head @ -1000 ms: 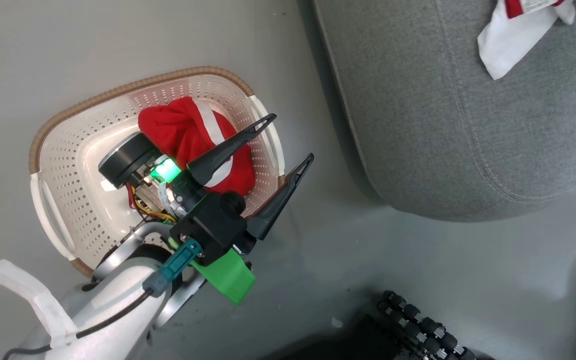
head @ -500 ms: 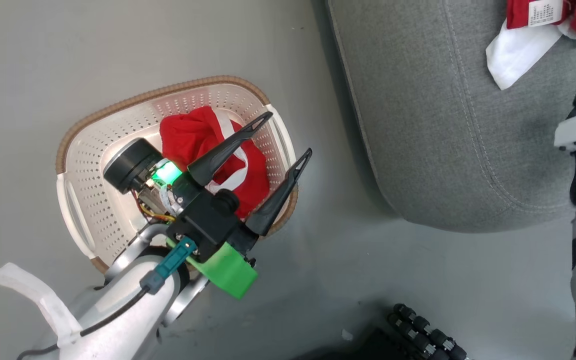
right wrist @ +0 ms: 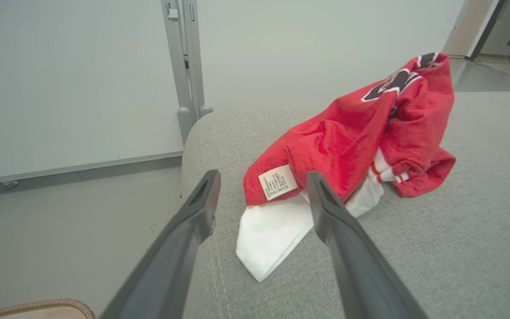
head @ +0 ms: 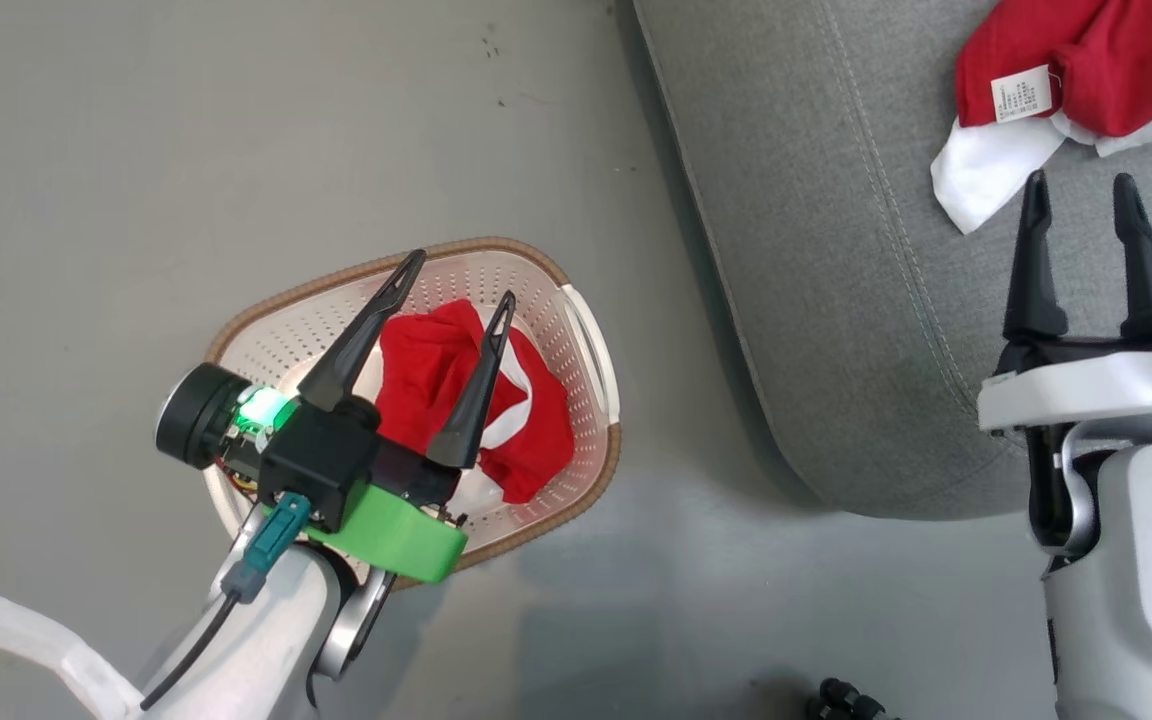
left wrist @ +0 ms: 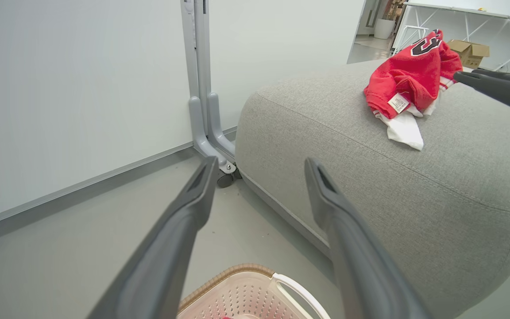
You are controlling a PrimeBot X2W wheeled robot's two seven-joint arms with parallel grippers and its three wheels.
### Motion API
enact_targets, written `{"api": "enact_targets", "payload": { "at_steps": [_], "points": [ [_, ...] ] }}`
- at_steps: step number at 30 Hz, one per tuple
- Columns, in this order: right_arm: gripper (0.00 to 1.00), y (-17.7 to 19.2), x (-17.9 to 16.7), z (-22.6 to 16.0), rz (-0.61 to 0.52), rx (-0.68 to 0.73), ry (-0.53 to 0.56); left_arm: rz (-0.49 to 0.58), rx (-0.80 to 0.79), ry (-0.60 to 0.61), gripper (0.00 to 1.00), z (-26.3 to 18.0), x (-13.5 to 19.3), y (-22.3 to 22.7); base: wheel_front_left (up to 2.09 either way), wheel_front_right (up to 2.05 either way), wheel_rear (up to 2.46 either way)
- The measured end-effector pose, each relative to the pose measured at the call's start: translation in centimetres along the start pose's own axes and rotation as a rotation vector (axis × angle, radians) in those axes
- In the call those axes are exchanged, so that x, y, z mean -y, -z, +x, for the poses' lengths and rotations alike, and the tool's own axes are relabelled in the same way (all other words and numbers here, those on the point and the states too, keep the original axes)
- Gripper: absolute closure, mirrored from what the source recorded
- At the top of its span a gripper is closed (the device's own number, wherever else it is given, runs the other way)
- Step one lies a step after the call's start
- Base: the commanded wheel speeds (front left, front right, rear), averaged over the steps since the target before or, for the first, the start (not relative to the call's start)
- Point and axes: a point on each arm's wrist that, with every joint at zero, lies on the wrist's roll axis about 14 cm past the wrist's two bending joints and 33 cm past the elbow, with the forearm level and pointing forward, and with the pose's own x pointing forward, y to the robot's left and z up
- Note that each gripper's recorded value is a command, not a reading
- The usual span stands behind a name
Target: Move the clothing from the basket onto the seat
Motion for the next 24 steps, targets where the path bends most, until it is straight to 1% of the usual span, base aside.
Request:
{"api": "enact_targets", "payload": {
  "at_steps": [3, 9, 15, 18, 24],
  "points": [
    [0.00, -1.1, -2.2, -0.7, 0.022, 0.032, -0.057, 0.012, 0.023, -0.078, 0.00, -0.9, -1.3, -1.1, 0.00, 0.00, 0.00],
    [0.00, -2.7, -6.4, -1.8, 0.054, 0.064, -0.178, 0.020, 0.066, -0.280, 0.00, -3.6, -5.6, -3.5, 0.00, 0.00, 0.00],
    [0.00, -4.5, -9.9, -2.7, 0.087, 0.094, -0.278, 0.042, 0.127, -0.482, 0.00, -7.8, -9.5, -6.4, 0.00, 0.00, 0.00],
    [0.00, -5.2, -10.9, -3.4, 0.097, 0.101, -0.308, 0.042, 0.136, -0.558, 0.00, -10.1, -10.7, -7.0, 0.00, 0.00, 0.00],
    [0.00, -5.9, -12.1, -5.0, 0.107, 0.094, -0.353, 0.046, 0.128, -0.651, 0.00, -14.2, -11.1, -7.1, 0.00, 0.00, 0.00]
  ]
}}
